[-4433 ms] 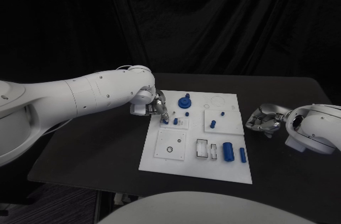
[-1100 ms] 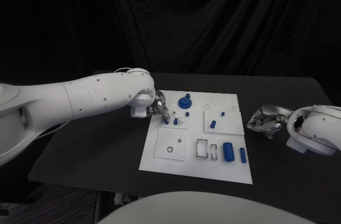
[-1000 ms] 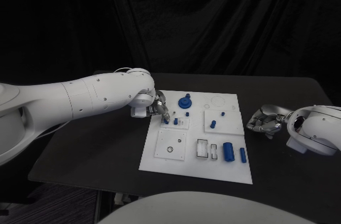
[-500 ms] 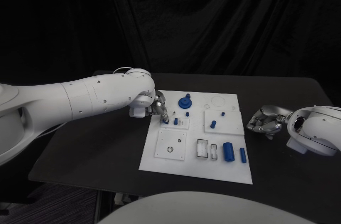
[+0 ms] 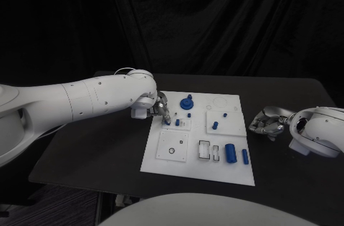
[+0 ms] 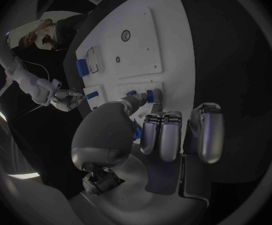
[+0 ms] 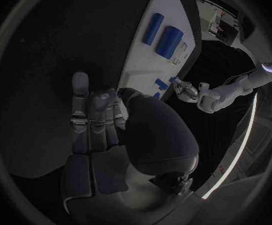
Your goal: Assemble the parts on the task board
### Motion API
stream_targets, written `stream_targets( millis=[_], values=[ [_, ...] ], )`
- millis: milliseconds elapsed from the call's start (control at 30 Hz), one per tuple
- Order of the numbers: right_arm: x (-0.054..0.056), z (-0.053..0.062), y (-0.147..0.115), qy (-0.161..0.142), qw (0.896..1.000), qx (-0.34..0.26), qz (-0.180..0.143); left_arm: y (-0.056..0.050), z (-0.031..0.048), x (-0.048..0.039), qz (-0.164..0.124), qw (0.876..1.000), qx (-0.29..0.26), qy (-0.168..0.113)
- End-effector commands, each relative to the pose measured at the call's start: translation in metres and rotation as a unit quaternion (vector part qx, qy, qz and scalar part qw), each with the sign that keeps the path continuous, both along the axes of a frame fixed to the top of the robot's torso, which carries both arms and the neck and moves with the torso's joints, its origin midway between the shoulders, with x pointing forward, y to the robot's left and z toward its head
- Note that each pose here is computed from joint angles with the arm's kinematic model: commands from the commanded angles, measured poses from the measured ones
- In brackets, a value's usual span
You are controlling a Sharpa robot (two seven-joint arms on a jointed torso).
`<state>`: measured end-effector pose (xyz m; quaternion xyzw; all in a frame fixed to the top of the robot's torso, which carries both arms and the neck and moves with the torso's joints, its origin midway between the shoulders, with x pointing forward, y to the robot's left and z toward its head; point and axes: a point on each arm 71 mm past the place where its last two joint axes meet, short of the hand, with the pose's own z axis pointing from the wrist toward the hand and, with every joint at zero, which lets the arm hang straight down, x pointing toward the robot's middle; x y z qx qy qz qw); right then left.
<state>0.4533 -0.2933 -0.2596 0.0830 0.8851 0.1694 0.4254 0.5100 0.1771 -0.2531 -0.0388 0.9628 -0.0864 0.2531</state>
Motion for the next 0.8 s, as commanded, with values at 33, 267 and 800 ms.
stream_targets(
  millis=[33, 267, 800],
  values=[
    [-0.0013, -0.0021, -0.0005, 0.008, 1.000, -0.008, -0.001, -0.0004, -0.0020, -0.0011, -0.005, 1.000, 0.000, -0.003],
    [-0.0013, -0.0023, -0.0007, 0.009, 1.000, -0.009, -0.002, 0.0007, -0.0028, -0.0017, -0.007, 1.000, 0.000, 0.000],
    [-0.0019, -0.0026, -0.0002, 0.010, 1.000, -0.009, -0.001, 0.0080, -0.0043, 0.0003, 0.007, 1.000, 0.013, 0.000]
  ],
)
